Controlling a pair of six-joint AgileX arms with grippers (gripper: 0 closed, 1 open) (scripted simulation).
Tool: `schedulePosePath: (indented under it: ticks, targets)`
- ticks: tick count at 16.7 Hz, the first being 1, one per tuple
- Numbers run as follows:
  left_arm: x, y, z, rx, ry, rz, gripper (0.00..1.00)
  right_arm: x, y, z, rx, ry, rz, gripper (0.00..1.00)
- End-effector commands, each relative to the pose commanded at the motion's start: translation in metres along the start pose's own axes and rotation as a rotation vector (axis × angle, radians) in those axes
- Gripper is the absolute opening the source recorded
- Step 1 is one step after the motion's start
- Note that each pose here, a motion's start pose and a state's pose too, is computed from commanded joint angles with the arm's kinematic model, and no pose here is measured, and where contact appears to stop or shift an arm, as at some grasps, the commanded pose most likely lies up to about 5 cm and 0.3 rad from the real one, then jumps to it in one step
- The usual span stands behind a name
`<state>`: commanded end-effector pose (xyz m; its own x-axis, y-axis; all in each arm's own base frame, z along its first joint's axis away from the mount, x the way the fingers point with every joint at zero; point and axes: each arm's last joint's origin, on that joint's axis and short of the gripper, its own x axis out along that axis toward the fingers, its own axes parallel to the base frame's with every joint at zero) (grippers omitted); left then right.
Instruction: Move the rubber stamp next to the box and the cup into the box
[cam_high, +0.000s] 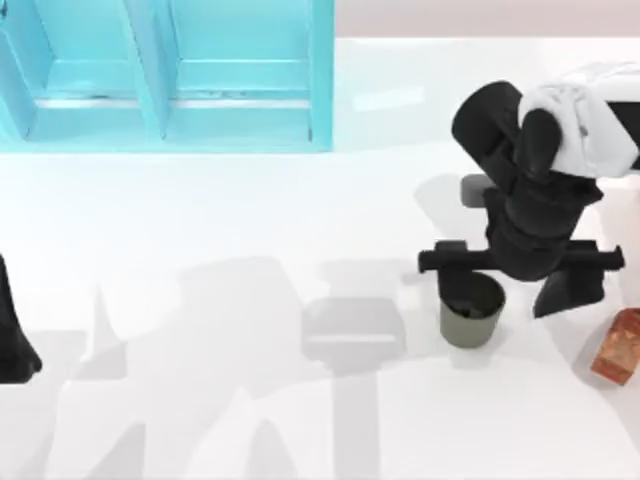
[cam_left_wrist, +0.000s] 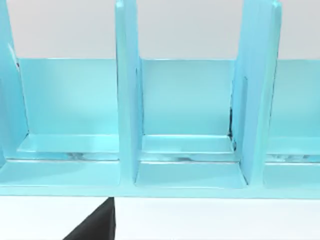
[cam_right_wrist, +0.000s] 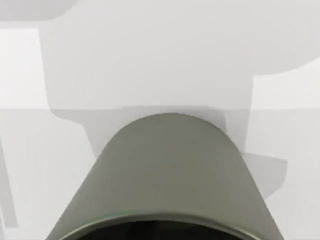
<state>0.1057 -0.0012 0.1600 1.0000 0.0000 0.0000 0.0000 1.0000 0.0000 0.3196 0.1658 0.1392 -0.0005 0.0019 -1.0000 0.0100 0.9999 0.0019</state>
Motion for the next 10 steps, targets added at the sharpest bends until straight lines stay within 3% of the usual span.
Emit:
schedulePosePath:
  ticks: [7, 10]
  targets:
    - [0.0, 0.0, 0.0, 0.0, 0.0, 0.0, 1.0, 0.0, 0.0, 0.0, 0.0, 0.0, 0.0, 0.02]
    - [0.0, 0.0, 0.0, 0.0, 0.0, 0.0, 1.0, 0.0, 0.0, 0.0, 0.0, 0.0, 0.0, 0.0]
